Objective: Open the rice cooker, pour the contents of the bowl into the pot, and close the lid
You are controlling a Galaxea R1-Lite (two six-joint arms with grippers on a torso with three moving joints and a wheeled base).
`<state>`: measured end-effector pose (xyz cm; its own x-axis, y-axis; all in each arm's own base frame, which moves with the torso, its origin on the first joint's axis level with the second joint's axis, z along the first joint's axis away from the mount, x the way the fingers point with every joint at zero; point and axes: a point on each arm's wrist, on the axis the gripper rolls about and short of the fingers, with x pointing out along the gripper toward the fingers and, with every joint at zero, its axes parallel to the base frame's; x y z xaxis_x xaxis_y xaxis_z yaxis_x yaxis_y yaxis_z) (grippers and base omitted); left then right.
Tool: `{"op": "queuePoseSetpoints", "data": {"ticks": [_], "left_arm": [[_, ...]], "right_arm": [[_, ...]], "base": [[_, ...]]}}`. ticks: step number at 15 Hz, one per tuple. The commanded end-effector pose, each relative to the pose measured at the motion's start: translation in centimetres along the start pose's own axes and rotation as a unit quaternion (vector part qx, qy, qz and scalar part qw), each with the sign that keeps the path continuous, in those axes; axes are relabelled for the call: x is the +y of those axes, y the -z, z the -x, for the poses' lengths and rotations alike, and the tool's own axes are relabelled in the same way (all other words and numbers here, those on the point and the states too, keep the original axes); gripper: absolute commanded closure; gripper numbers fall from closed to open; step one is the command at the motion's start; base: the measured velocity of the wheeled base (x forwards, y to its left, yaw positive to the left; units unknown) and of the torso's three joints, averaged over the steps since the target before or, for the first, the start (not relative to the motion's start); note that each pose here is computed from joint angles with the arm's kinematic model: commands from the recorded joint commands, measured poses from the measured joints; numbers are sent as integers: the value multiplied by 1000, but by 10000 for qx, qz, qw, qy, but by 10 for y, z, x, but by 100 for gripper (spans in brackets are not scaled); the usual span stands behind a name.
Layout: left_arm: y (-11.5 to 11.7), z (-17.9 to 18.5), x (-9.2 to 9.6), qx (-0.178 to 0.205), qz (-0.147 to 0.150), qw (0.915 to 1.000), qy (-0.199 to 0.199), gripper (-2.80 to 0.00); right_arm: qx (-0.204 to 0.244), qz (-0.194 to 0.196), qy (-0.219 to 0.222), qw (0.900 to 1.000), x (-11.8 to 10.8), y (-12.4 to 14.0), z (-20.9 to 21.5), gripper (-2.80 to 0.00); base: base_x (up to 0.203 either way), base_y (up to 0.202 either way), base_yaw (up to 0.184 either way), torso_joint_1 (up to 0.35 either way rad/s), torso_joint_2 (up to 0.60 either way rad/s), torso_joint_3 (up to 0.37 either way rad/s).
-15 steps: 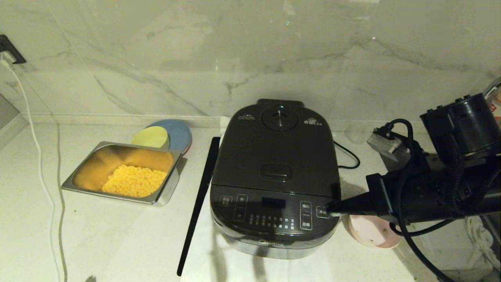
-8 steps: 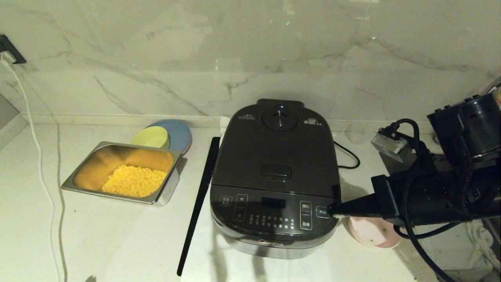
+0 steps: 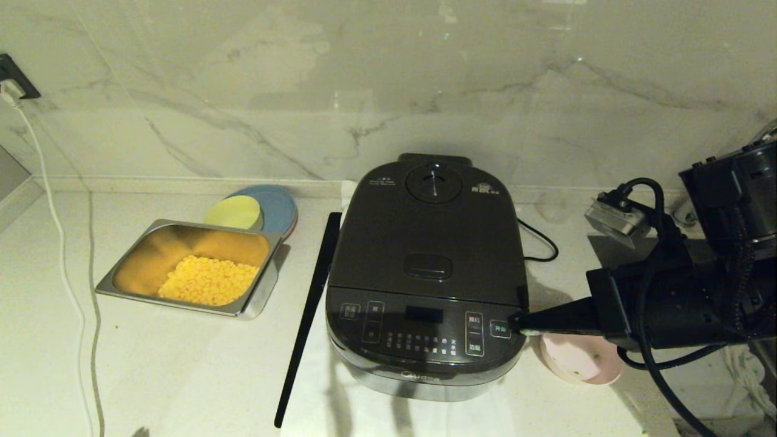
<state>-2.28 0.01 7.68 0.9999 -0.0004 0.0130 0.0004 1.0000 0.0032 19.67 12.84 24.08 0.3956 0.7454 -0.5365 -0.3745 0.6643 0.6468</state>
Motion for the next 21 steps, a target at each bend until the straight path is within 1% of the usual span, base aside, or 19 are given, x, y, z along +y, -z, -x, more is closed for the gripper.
{"op": "queuePoseSetpoints", "data": {"ticks": [1, 6, 10, 21], "left_arm": [[2, -1, 0, 42, 1, 10000, -2, 0], [2, -1, 0, 42, 1, 10000, -2, 0], [2, -1, 0, 42, 1, 10000, -2, 0], [2, -1, 0, 42, 1, 10000, -2, 0]], "right_arm": [[-8, -6, -26, 10000, 1, 2, 3, 0], [-5, 15, -29, 10000, 1, 4, 5, 0], [-46, 51, -75, 9999, 3, 1, 5, 0], [184, -27, 5, 9998, -2, 3, -9, 0]], "base": [[0, 0, 0, 0, 0, 0], [0, 0, 0, 0, 0, 0], [0, 0, 0, 0, 0, 0], [0, 0, 0, 0, 0, 0]]}}
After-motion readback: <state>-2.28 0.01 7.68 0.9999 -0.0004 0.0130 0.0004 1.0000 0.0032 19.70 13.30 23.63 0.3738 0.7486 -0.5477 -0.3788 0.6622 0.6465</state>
